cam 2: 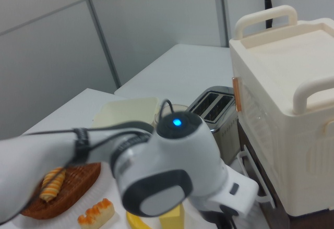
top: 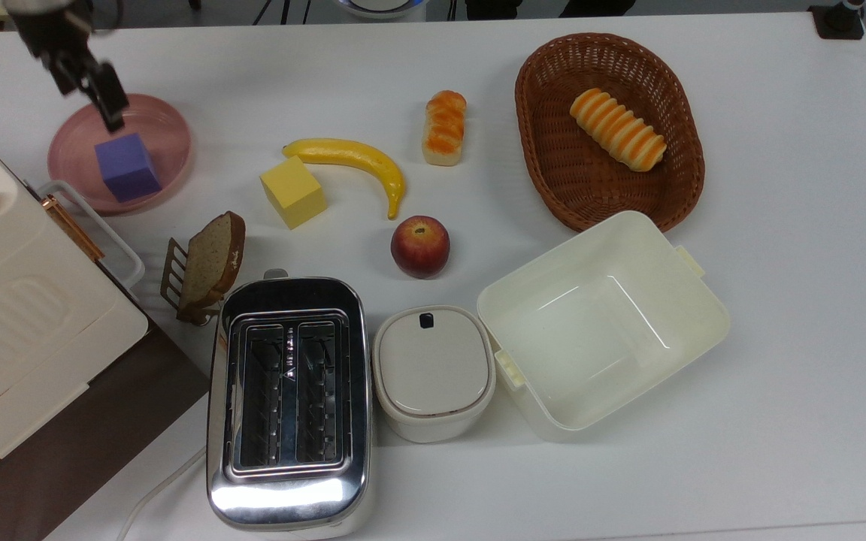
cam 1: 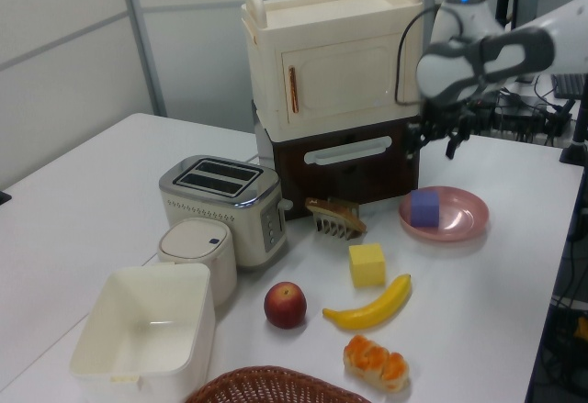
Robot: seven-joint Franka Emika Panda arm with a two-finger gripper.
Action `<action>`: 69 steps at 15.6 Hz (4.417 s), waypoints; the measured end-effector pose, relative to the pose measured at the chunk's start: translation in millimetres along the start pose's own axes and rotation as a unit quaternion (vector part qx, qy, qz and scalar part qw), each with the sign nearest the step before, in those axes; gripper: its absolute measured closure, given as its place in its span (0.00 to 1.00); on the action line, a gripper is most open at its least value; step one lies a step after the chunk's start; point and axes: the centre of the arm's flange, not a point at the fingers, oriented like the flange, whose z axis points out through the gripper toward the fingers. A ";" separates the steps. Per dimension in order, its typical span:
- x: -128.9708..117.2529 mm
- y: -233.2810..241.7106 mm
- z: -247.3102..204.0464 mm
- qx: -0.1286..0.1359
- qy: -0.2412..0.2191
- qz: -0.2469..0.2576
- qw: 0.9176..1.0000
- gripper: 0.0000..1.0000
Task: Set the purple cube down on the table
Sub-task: 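Lower the gripper around the purple cube, then close the gripper on the purple cube and lift it off the plate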
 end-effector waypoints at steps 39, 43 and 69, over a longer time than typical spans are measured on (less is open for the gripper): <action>-1.1 11.8 81.4 -0.041 -0.037 0.251 0.966 0.00; -0.2 10.8 80.2 -0.040 -0.036 0.250 0.967 0.00; 4.9 -42.9 59.6 -0.014 0.000 0.173 0.985 0.39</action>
